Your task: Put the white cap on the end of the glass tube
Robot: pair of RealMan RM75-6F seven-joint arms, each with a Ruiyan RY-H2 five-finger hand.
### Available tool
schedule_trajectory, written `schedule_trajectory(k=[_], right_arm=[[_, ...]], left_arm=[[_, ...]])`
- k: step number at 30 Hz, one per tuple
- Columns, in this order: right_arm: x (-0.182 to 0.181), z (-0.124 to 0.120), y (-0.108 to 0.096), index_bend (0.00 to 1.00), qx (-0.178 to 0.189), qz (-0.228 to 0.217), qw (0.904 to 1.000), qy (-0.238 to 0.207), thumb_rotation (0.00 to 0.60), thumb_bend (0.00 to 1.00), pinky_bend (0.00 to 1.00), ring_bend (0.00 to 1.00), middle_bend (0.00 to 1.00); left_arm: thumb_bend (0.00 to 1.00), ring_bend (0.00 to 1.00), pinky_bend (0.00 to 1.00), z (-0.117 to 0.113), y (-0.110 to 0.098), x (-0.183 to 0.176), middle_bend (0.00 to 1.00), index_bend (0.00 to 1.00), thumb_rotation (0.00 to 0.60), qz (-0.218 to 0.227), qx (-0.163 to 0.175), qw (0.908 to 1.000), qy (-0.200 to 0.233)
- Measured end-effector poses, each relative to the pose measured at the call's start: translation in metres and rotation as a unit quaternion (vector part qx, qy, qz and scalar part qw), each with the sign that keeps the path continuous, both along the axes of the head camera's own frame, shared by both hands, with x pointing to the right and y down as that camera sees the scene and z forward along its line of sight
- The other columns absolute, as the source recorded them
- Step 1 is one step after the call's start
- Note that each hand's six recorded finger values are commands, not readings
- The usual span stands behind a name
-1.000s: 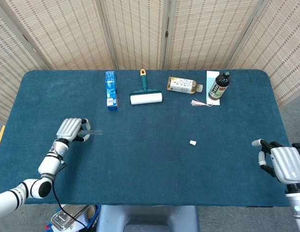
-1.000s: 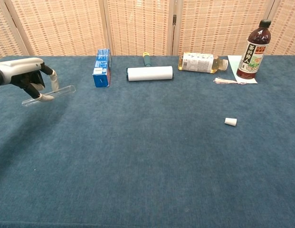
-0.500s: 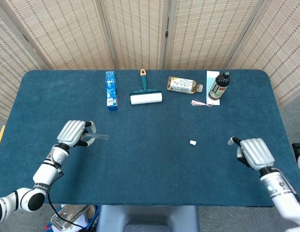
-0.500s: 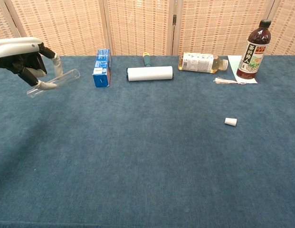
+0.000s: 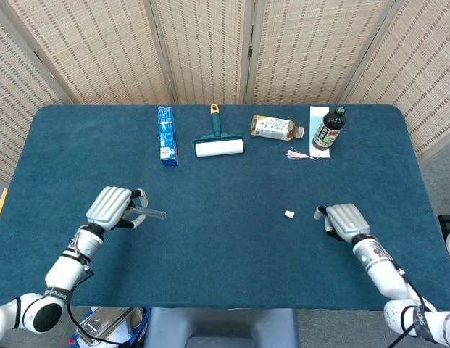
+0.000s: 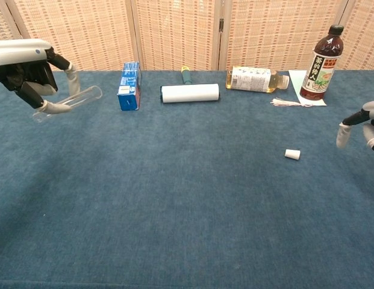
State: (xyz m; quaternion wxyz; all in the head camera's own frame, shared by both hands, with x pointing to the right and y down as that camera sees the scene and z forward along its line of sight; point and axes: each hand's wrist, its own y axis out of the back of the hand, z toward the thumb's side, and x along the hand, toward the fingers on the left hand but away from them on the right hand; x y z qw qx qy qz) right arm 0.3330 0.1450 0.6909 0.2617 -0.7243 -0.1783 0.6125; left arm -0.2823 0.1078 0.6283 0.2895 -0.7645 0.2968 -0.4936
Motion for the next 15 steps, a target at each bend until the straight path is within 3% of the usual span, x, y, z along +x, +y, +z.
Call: schedule_trajectory(k=[15], right_arm=[[-0.035, 0.043, -0.006, 0.36, -0.027, -0.019, 0.9994, -0.001, 0.600, 1.00, 1.00, 1.00, 1.00]], left_arm=[[0.45, 1.00, 1.00, 0.001, 0.008, 0.001, 1.00, 0.67, 0.600, 0.007, -0.007, 0.9999, -0.002]])
